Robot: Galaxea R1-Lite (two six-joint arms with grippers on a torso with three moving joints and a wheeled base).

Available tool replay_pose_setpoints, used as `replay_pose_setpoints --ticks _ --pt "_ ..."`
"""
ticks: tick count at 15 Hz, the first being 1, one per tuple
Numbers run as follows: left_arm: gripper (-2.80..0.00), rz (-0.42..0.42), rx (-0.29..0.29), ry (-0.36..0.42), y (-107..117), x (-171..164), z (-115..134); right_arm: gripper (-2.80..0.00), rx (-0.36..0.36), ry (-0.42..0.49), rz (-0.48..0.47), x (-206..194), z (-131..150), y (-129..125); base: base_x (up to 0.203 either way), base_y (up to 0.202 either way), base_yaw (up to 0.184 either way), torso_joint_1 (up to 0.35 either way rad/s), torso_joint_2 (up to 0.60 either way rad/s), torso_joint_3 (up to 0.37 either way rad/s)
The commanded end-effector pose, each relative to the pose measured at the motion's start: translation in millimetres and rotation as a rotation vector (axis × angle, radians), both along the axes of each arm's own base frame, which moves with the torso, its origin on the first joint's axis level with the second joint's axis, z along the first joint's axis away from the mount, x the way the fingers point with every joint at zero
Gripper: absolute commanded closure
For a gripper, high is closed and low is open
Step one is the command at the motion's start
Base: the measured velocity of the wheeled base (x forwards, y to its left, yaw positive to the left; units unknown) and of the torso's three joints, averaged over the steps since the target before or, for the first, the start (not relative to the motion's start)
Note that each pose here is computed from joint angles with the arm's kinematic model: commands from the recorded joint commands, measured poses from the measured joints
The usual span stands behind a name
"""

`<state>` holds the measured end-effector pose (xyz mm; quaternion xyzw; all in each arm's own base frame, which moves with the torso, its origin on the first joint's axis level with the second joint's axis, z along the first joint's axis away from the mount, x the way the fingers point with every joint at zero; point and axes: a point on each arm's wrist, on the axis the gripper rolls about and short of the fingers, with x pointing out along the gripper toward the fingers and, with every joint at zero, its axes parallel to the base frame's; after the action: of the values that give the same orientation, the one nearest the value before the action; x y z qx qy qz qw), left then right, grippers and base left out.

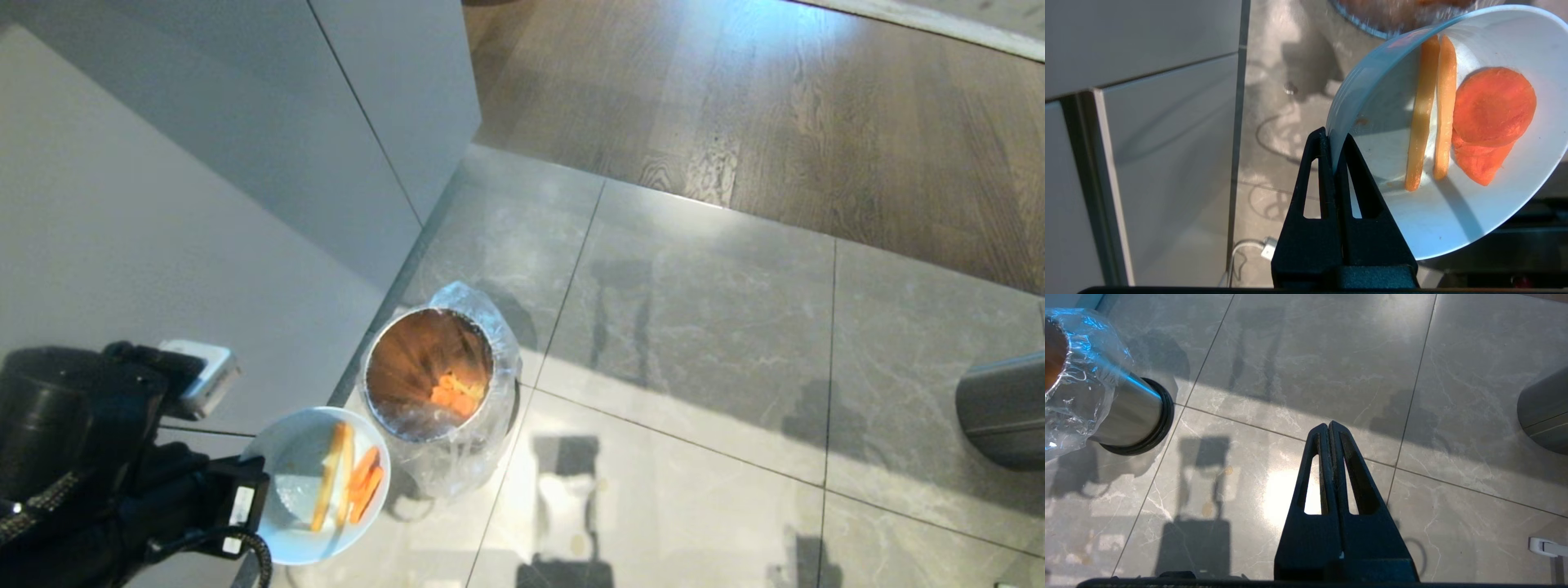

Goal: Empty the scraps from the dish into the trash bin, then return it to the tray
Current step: Move the bowl over the trash can

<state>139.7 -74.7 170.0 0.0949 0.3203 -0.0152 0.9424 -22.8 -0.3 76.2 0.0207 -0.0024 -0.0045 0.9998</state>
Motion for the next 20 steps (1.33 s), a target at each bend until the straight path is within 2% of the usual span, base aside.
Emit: replay_pose_setpoints --ticks 1,4,8,12,15,18,20 --pt "0.0 0.013 0.031 0.016 -10 14 -9 0.0 0.0 -0.001 0.0 0 0 0 0.0 0.0 0.0 0.0 0.0 0.0" --pt "0.0 0.043 0.003 -0.058 -16 27 -9 0.0 0.0 -0.001 0.0 0 0 0 0.0 0.0 0.0 0.0 0.0 0.0" --pt "0.0 0.122 0.025 -0.103 -16 42 -9 0.0 0.0 0.0 0.0 0 0 0 0.0 0.0 0.0 0.0 0.0 0.0" --pt "0.0 0.179 -0.025 -0.193 -15 66 -10 0.0 0.0 -0.001 0.0 0 0 0 0.0 0.0 0.0 0.0 0.0 0.0" --pt "0.0 0.185 -0.055 -0.246 -21 79 -13 0.0 0.002 -0.001 0.0 0 0 0 0.0 0.0 0.0 0.0 0.0 0.0" --pt "0.0 0.153 0.008 -0.232 -22 84 -17 0.0 0.0 -0.001 0.0 0 0 0 0.0 0.0 0.0 0.0 0.0 0.0" --pt "0.0 0.149 0.019 -0.222 -24 87 -20 0.0 0.001 -0.001 0.0 0 0 0 0.0 0.0 0.0 0.0 0.0 0.0"
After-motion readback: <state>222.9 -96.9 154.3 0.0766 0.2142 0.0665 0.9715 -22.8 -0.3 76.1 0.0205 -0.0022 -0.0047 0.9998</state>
